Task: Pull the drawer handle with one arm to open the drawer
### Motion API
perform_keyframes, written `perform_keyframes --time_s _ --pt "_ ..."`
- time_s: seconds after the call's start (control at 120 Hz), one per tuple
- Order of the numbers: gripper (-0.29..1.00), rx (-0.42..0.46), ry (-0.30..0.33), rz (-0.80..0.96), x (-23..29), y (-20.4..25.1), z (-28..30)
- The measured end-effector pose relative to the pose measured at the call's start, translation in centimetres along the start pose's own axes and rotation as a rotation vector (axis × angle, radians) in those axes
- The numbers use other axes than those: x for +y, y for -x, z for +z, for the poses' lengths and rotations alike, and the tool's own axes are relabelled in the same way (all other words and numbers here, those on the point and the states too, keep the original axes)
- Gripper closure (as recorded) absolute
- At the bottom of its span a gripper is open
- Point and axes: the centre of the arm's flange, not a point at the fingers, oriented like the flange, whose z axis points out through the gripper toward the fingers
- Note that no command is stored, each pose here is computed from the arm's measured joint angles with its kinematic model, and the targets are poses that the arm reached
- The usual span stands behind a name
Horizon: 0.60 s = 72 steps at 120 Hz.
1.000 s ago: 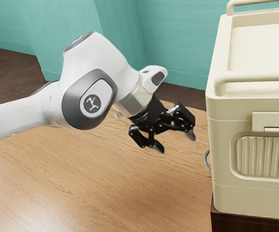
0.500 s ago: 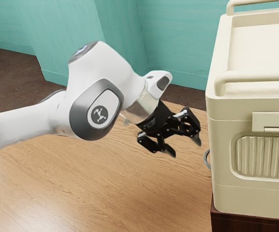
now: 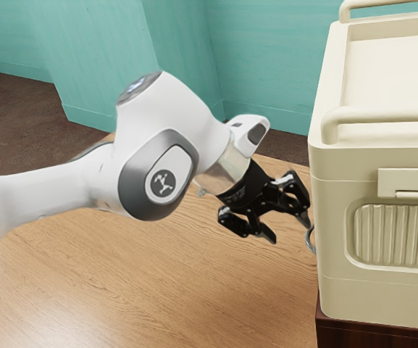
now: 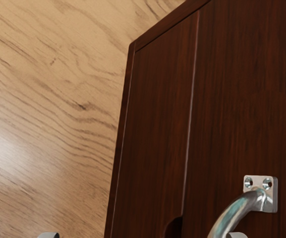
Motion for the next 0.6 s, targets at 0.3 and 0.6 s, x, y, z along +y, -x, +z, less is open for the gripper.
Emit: perform_keyframes --time_s 0.3,0.6 --pt "0.28 0.001 0.003 0.001 0.3 0.4 0.2" --pt "0.29 -0.017 -0.010 0.005 0.2 1.5 1.5"
